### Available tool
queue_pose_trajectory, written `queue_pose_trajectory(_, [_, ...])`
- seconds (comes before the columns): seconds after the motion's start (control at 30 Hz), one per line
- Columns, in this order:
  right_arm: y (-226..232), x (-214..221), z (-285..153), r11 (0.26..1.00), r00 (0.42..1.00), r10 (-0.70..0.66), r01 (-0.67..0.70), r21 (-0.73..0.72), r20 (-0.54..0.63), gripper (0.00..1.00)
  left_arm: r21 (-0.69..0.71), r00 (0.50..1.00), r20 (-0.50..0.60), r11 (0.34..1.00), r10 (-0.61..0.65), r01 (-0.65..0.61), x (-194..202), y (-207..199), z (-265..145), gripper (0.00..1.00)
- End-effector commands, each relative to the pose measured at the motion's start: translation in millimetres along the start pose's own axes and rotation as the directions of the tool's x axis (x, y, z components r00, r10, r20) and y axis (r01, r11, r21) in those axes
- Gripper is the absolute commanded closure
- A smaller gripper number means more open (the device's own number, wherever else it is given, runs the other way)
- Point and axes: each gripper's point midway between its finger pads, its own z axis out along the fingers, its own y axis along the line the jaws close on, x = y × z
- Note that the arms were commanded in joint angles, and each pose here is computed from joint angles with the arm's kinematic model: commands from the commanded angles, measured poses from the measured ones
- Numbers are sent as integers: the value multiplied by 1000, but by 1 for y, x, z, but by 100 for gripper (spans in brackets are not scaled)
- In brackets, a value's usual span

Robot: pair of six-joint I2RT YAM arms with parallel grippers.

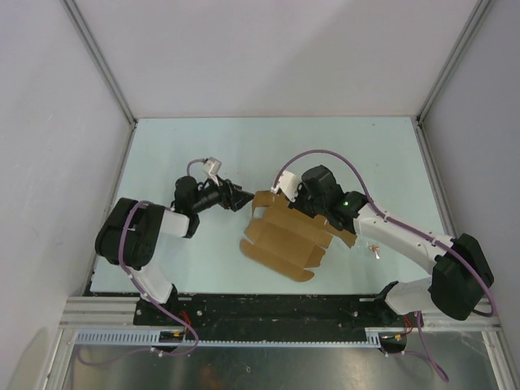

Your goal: Fold the paper box

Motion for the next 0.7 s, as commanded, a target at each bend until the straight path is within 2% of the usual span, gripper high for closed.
queue_pose_trajectory(0.0, [-5,-12,-7,1000,999,9,-9,11,50,100,38,998,7,998,59,-59,1,-7,4,19])
queue_pose_trajectory(0.67, [-5,-6,-5,1000,999,21,-21,3,31,100,161,992,-49,981,118,-109,26,-39,10,28])
